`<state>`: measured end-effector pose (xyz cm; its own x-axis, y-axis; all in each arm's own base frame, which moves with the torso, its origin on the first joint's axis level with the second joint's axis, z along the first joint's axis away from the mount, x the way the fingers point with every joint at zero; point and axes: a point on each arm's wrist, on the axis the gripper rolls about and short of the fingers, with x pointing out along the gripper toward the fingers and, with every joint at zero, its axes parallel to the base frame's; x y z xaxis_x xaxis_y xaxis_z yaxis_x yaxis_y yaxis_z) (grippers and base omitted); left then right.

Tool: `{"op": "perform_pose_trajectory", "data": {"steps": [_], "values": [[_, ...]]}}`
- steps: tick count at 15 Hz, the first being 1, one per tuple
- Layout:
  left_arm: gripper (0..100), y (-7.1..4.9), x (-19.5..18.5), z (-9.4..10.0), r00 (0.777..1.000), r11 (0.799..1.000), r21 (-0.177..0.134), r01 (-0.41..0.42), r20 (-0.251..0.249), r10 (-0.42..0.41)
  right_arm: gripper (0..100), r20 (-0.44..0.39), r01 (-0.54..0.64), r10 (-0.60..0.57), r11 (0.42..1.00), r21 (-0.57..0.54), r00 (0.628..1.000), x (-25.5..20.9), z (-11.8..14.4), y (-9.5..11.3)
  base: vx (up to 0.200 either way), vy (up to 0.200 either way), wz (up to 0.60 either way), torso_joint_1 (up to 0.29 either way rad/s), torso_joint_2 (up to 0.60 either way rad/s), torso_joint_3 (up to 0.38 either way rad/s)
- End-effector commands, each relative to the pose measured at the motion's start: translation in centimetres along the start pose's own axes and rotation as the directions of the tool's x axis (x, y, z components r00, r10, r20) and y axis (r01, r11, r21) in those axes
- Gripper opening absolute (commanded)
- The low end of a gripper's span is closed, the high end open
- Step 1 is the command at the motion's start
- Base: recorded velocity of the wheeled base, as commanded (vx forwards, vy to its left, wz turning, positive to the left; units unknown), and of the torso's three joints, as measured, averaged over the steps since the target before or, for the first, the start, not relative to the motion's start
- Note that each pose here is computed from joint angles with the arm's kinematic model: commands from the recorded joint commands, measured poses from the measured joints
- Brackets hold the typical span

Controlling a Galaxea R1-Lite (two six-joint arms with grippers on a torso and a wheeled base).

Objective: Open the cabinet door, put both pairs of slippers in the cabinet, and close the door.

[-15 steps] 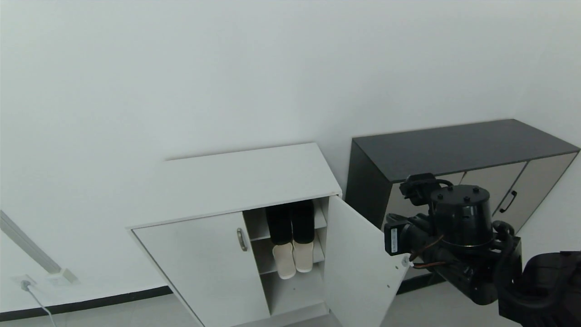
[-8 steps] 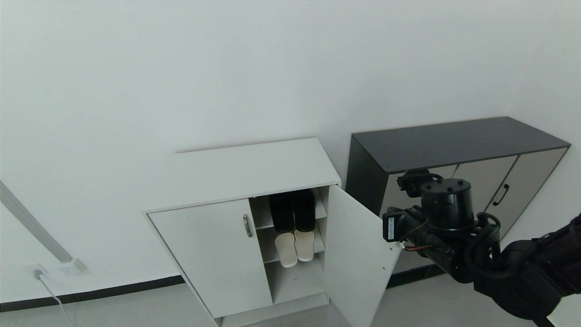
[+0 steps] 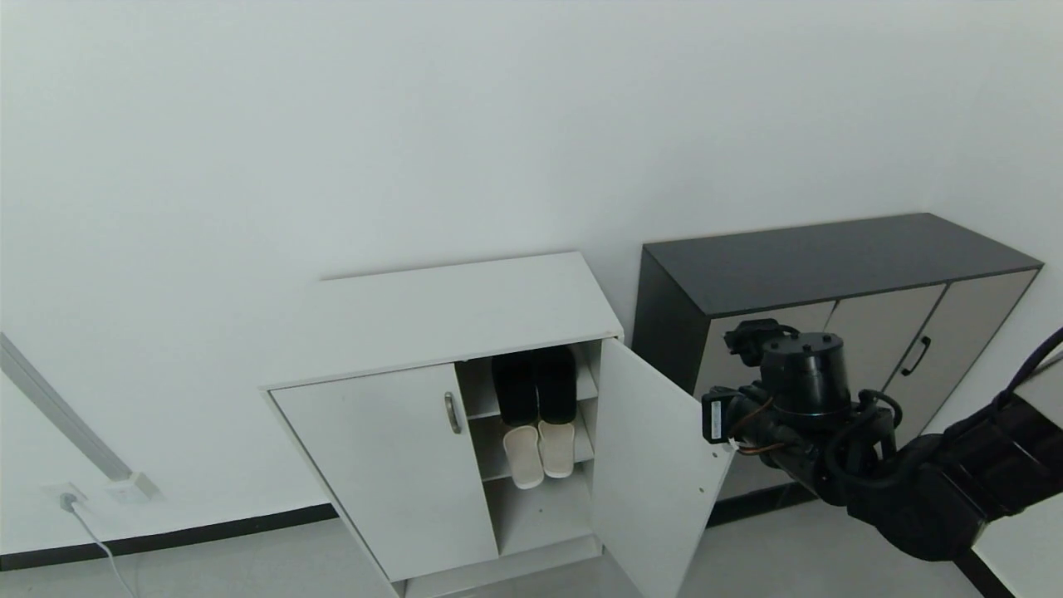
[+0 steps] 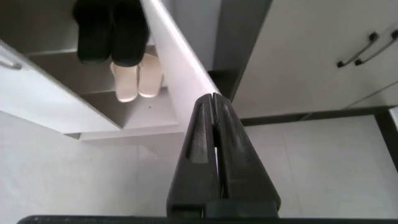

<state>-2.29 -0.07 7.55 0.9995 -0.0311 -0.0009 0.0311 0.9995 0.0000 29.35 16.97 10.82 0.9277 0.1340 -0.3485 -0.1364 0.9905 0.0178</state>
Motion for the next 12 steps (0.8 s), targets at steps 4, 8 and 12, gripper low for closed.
{"op": "perform_pose_trajectory", "data": {"steps": [4, 8, 12], "values": [[0, 0.0, 0.0, 0.0, 1.0, 1.0, 0.0, 0.001, -0.001, -0.001, 0, -0.013, 0.018, -0.018, 1.0, 0.005, 1.0, 0.8, -0.5, -0.4, 0.0, 0.0, 0.0, 0.0, 0.0, 0.0], [0, 0.0, 0.0, 0.0, 1.0, 1.0, 0.0, 0.001, -0.001, -0.001, 0, -0.034, 0.067, -0.066, 0.998, 0.02, 0.997, 2.4, -1.0, -2.1, 0.0, 0.0, 0.0, 0.0, 0.0, 0.0], [0, 0.0, 0.0, 0.0, 1.0, 1.0, 0.0, 0.0, 0.001, 0.0, 0, -0.069, 0.039, -0.037, 0.999, 0.034, 0.997, 4.3, -2.8, -2.4, 0.0, 0.0, 0.0, 0.0, 0.0, 0.0]]}}
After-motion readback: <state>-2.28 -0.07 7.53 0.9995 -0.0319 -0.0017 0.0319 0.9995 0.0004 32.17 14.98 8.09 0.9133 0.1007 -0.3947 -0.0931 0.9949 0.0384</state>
